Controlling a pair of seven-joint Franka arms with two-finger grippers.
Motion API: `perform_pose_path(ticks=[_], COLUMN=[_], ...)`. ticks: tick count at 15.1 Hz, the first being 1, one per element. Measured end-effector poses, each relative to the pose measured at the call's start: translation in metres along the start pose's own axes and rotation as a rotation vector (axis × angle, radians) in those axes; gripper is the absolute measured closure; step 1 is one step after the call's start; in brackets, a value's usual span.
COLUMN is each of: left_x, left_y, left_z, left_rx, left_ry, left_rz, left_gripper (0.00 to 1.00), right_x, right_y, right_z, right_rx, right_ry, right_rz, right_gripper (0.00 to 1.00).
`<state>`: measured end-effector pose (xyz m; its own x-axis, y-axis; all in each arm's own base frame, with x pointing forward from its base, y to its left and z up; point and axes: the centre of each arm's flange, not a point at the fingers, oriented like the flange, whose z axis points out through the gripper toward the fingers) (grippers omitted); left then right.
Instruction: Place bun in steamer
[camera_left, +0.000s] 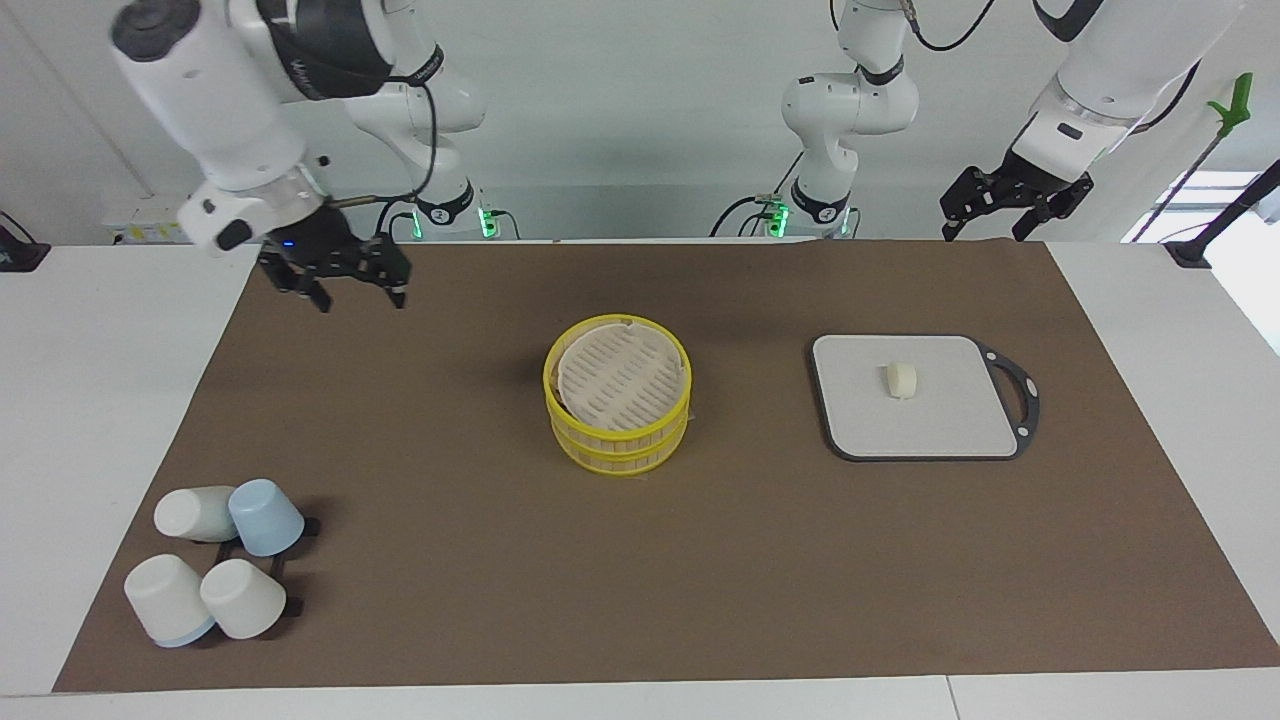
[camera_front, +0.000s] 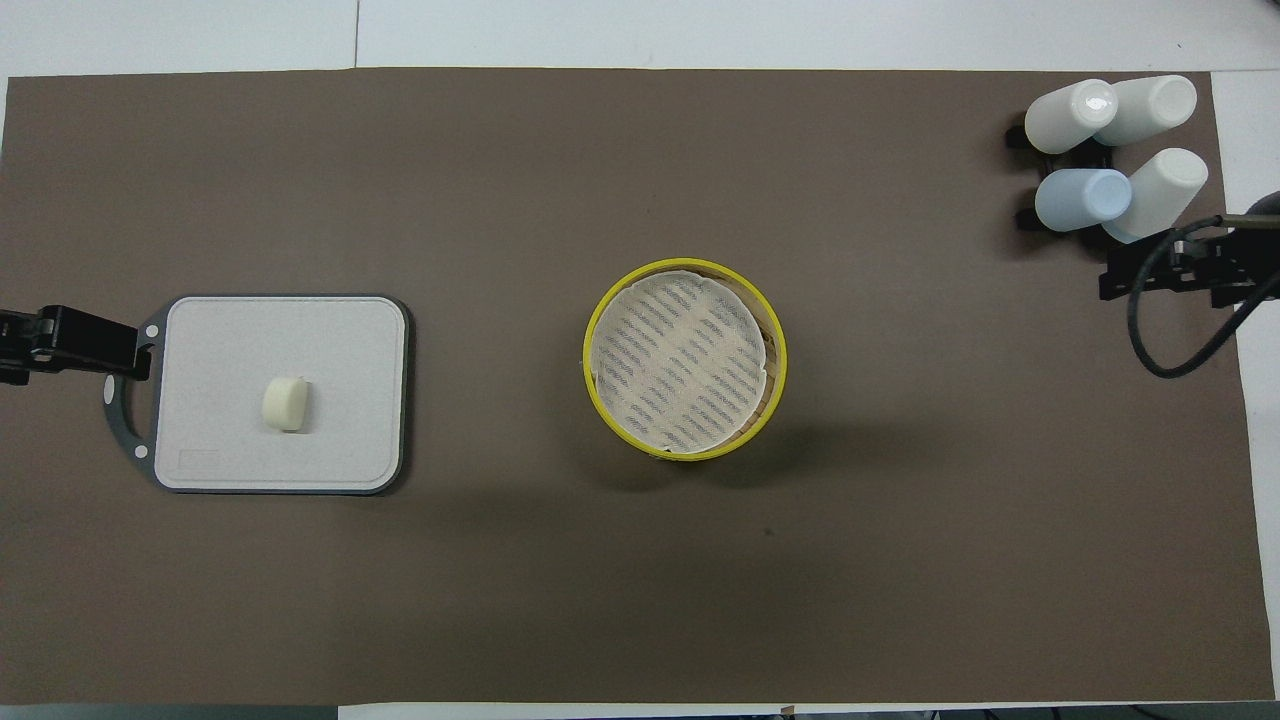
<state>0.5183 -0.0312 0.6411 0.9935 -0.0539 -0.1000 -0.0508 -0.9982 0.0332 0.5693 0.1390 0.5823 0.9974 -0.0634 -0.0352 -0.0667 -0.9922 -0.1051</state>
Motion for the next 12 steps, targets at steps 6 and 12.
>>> perform_pose_path(ticks=[6,12], left_x=[0.023,0.013], left_y=[-0.013,-0.030], left_z=[0.087,0.286], left_rx=[-0.002,0.009], left_ry=[0.049,0.076], left_rz=[0.005,0.084], left_gripper=[0.00,0.00], right_x=[-0.043,-0.033], right_y=[-0.291,-0.292], right_z=[0.117,0.216], right_rx=[-0.071,-0.079], right_ry=[0.085,0.097], right_rz=[0.027,0.013], right_gripper=[0.00,0.00])
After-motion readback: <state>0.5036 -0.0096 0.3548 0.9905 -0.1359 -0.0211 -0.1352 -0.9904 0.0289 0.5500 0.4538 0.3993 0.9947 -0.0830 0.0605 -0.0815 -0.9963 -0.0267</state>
